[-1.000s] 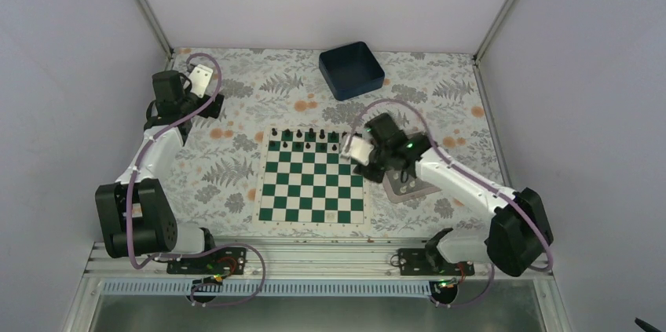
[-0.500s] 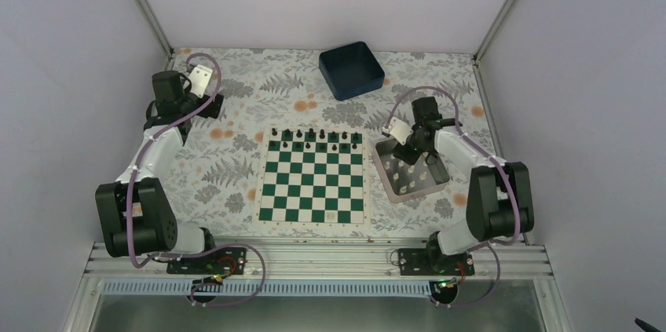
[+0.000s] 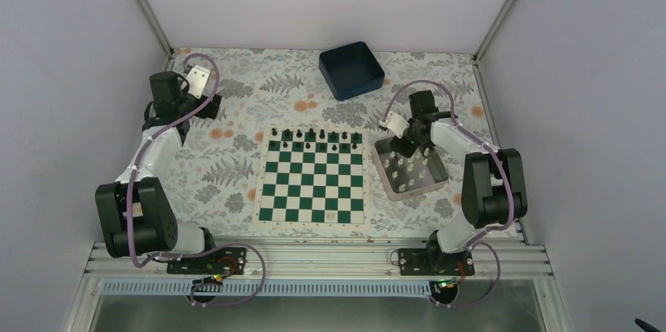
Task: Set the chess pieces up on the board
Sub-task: Pick up the chess piece from the storage box.
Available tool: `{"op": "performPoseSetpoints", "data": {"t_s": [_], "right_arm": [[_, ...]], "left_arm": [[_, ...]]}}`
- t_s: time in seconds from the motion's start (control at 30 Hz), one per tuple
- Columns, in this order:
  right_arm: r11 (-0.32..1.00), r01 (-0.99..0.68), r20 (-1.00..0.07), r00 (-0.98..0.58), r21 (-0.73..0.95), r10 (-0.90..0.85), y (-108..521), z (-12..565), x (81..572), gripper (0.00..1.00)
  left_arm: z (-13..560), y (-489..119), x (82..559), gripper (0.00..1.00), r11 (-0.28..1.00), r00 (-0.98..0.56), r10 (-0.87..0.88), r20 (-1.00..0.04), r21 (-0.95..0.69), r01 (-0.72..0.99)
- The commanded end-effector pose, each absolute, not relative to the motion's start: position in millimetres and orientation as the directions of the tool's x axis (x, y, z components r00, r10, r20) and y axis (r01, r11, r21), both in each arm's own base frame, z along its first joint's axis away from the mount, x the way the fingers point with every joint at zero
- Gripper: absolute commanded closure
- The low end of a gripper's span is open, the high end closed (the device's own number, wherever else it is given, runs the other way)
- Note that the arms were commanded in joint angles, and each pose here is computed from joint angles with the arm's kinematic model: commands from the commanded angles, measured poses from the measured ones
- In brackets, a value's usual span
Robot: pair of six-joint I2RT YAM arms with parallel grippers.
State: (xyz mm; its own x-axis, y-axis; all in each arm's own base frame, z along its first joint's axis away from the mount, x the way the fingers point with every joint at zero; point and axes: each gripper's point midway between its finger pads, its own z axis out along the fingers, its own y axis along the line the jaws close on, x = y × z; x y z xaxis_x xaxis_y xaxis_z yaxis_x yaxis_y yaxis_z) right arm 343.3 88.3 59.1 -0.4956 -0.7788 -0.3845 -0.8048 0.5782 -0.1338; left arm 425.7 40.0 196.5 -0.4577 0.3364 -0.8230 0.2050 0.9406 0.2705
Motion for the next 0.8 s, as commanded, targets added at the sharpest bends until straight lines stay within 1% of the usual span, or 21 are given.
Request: {"op": "performPoseSetpoints", "data": {"t_s": [0.0, 0.3, 0.43, 0.77], "right_arm": [[0.559, -0.821, -0.388, -0.481, -0.116, -0.786, 90, 61, 343, 0.61], [0.548, -0.834, -0.369, -0.49, -0.066, -0.79, 93, 51, 333, 0.63], [0.551, -0.832, -0.373, -0.49, -0.071, -0.788, 93, 46, 334, 0.64], [0.549, -0.833, -0.378, -0.491, -0.059, -0.785, 95, 40, 334, 0.71]], "left_arm": [[196, 42, 426, 0.0, 0.942, -0.443, 0.333, -0.833, 0.27, 0.201], [193, 40, 428, 0.0, 0.942, -0.444, 0.329, -0.833, 0.257, 0.217], [193, 42, 427, 0.0, 0.942, -0.446, 0.33, -0.832, 0.261, 0.21], [190, 41, 427, 0.0, 0.942, -0.453, 0.328, -0.829, 0.251, 0.222]]}}
